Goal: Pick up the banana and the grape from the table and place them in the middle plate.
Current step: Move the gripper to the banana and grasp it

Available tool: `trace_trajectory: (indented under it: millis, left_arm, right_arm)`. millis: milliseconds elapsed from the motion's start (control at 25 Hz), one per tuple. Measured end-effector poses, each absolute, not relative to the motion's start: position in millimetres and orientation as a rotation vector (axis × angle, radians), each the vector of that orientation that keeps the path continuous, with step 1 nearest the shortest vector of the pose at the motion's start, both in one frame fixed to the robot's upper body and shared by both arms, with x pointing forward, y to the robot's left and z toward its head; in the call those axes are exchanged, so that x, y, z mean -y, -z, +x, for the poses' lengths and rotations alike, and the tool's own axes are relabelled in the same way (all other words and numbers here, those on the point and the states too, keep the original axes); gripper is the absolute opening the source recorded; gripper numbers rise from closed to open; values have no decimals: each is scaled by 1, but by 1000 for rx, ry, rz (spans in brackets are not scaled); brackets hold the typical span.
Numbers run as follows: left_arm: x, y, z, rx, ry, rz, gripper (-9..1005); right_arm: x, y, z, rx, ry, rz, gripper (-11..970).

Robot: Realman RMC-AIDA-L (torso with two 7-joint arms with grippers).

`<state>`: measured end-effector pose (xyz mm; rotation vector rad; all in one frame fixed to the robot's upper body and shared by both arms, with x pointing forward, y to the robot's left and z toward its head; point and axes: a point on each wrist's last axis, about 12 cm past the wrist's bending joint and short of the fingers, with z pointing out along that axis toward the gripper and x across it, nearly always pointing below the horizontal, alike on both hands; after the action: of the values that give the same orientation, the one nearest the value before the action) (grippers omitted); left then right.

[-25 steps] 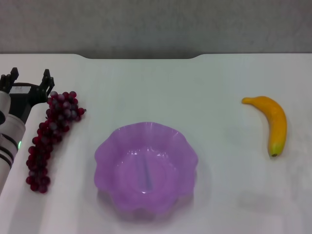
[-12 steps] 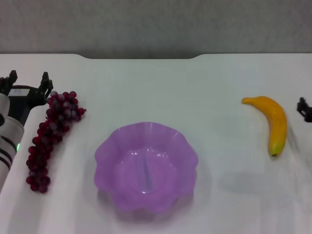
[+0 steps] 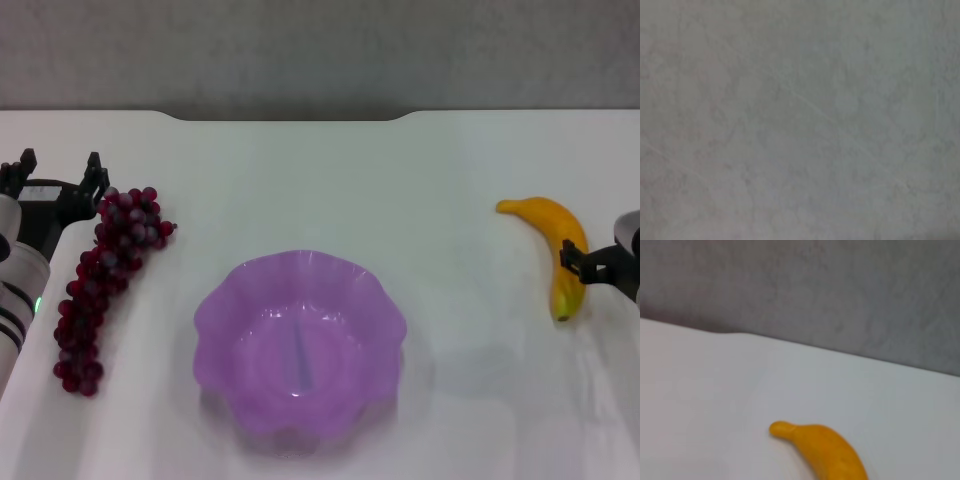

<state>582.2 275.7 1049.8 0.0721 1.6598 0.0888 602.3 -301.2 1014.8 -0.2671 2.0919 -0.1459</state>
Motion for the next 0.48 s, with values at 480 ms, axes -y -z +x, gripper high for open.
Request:
trace_trajectory:
  millis: [480]
  left_arm:
    - [-273, -1048, 581, -1667, -83, 83, 801]
  right_arm:
    - [301, -1001, 588, -2133, 154, -288, 740]
